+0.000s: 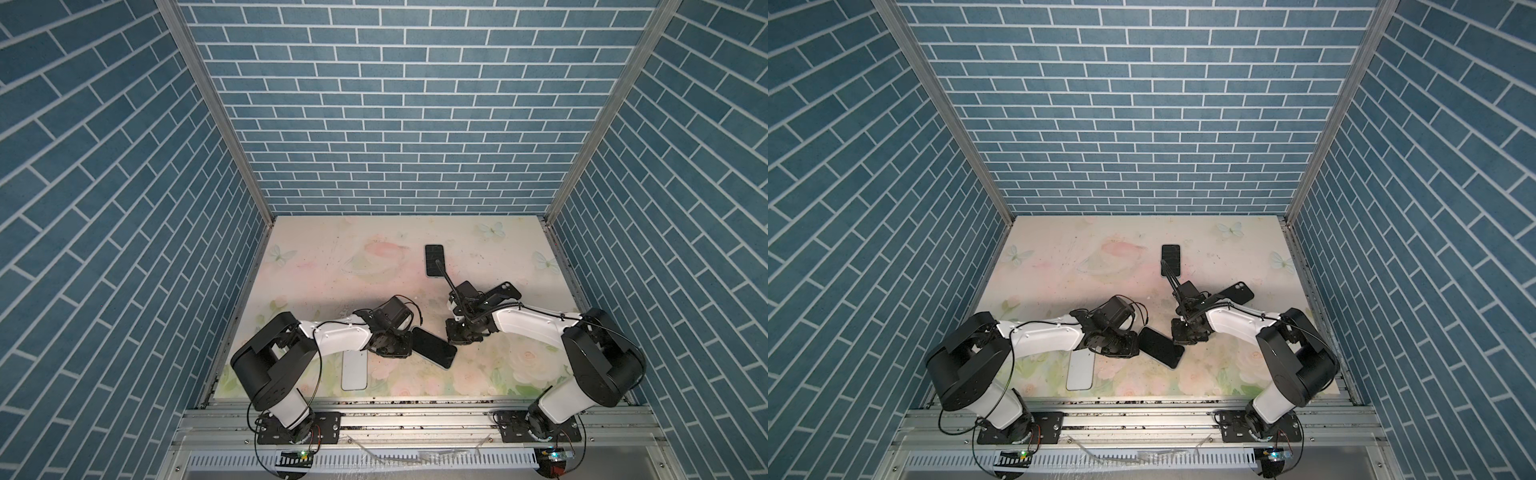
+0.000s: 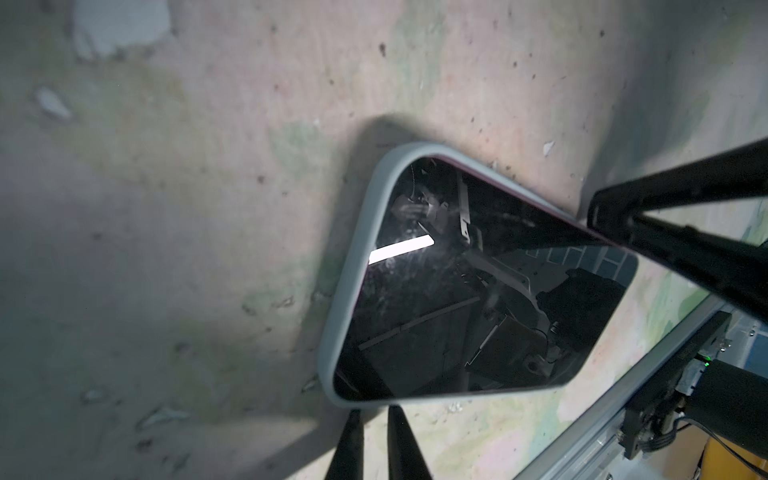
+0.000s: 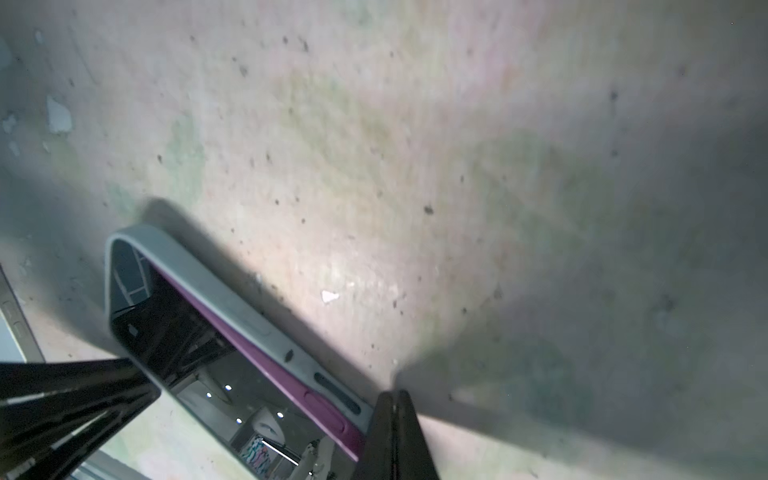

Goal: Put the phone into the phone case

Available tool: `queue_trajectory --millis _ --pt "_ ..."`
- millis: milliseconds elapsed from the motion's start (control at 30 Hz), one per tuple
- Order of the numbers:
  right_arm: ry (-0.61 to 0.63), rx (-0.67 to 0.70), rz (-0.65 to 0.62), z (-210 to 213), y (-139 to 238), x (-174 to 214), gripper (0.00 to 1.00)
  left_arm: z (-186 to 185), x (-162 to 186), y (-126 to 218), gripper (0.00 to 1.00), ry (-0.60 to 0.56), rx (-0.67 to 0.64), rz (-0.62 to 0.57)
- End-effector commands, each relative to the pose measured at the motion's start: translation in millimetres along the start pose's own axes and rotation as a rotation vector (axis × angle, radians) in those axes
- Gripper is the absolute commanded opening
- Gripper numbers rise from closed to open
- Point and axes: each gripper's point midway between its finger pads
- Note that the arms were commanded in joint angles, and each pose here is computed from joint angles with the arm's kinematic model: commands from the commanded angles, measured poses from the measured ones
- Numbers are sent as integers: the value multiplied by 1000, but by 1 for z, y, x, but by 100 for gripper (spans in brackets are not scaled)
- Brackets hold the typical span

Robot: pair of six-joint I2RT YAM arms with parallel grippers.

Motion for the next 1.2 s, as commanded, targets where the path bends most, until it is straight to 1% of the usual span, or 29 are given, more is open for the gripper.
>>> queue_trajectory --millis 0,167,300,400,600,733,833,967,1167 --pt "-47 -72 -11 12 5 11 7 2 -8 -11 15 -27 -41 17" --pt "-56 -86 -27 15 10 26 6 -20 -32 -18 15 -52 -18 19" --pt "-51 -14 -60 -1 21 32 7 -22 -35 -16 15 -51 -22 11" --pt "-40 5 -69 -6 30 37 7 -14 -27 -10 15 -48 -38 9" --pt "-45 -31 -53 1 32 51 9 -1 0 -2 15 -10 -6 4" --pt "-41 -47 -39 8 28 56 12 -8 8 -1 18 17 50 -3" --pt "-43 -59 -30 13 23 58 12 -22 11 -2 19 7 82 3" --pt "-36 -52 -20 14 19 61 12 -34 19 -8 19 -22 80 28" --pt "-35 -46 -16 15 15 65 12 -36 29 -22 19 -7 84 56"
Point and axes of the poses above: each gripper's point midway between its finger pads, its own y axis back along the fingers, its own z axis along the line the jaws close on, x = y × z
